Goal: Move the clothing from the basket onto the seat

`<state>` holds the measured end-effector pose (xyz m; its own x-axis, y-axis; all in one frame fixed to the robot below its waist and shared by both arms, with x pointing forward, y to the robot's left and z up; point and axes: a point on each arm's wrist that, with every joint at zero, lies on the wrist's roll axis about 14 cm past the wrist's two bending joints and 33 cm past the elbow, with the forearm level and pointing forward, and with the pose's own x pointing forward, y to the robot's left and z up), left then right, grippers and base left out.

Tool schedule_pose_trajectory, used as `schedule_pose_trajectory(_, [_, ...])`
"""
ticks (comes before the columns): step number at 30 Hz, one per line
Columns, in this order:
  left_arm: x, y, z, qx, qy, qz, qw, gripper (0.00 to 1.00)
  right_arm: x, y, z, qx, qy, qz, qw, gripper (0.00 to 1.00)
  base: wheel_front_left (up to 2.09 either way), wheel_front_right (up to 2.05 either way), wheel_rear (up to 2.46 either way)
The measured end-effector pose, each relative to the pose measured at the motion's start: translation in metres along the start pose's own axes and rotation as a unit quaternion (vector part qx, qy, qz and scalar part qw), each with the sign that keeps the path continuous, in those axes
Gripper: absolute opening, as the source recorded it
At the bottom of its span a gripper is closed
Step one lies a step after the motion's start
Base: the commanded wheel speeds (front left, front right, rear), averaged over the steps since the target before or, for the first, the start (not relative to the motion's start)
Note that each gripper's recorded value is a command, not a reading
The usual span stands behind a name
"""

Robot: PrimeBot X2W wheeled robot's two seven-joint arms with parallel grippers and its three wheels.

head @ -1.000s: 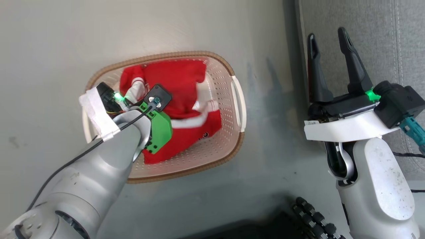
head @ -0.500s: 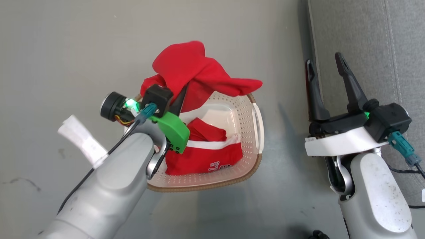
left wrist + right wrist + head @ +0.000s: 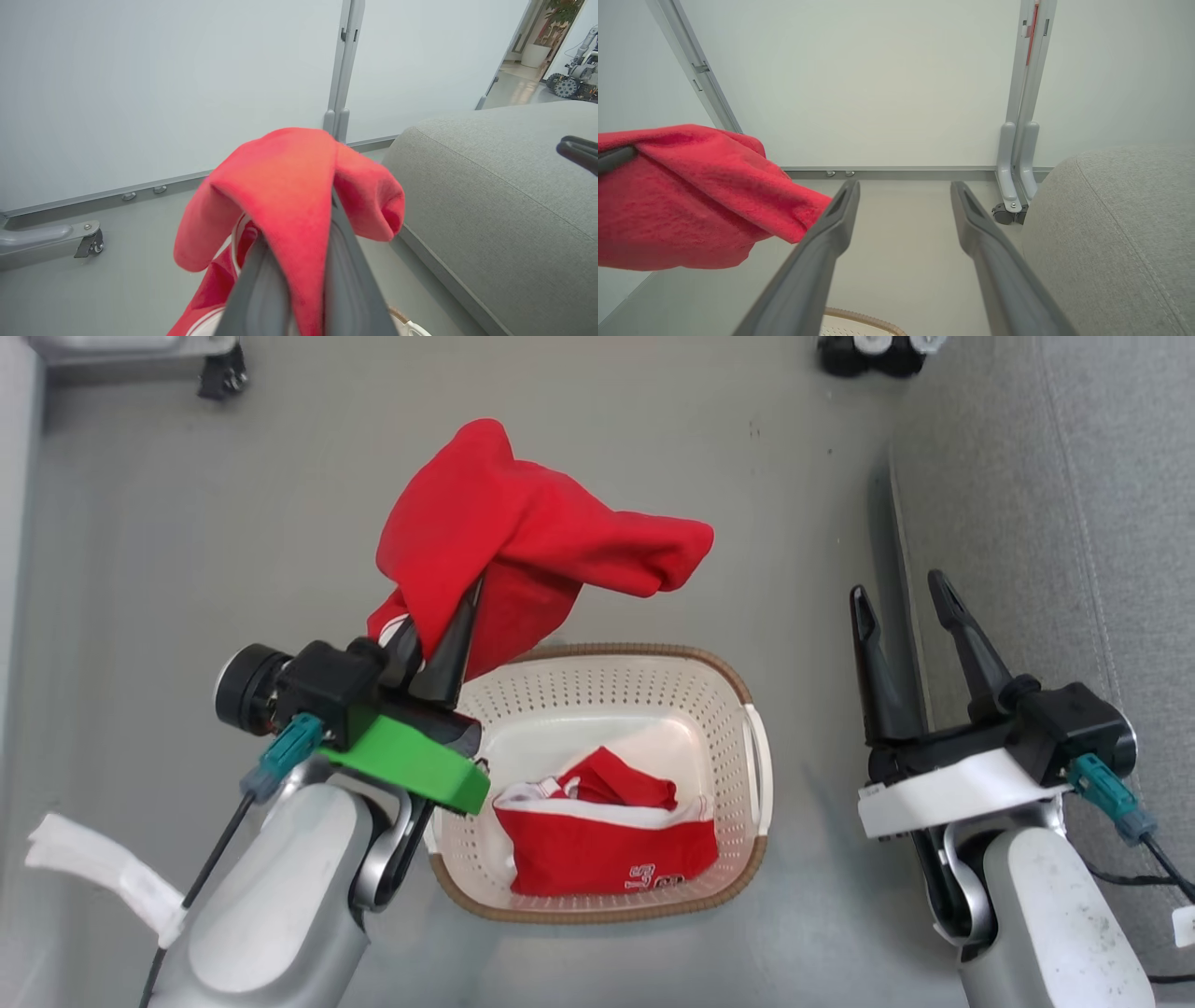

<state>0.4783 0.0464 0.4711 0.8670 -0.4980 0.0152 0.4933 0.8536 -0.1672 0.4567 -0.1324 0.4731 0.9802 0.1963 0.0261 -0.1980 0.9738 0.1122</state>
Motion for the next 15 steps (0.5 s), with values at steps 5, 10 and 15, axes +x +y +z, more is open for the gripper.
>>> schedule_pose_trajectory(5, [-0.021, -0.001, 0.037, 0.004, -0.048, 0.011, 0.999, 0.00, -0.014, 0.009, 0.013, -0.001, -0.004, 0.007, 1.000, 1.00, 0.00, 0.00, 0.00])
schedule_pose_trajectory(10, [-0.041, -0.007, 0.060, 0.004, -0.076, 0.013, 0.997, 0.00, -0.028, 0.017, 0.026, -0.002, -0.008, 0.013, 1.000, 1.00, 0.00, 0.00, 0.00])
schedule_pose_trajectory(15, [-0.061, -0.016, 0.071, 0.006, -0.090, 0.014, 0.996, 0.00, -0.042, 0.025, 0.037, -0.003, -0.014, 0.020, 1.000, 1.00, 0.00, 0.00, 0.00])
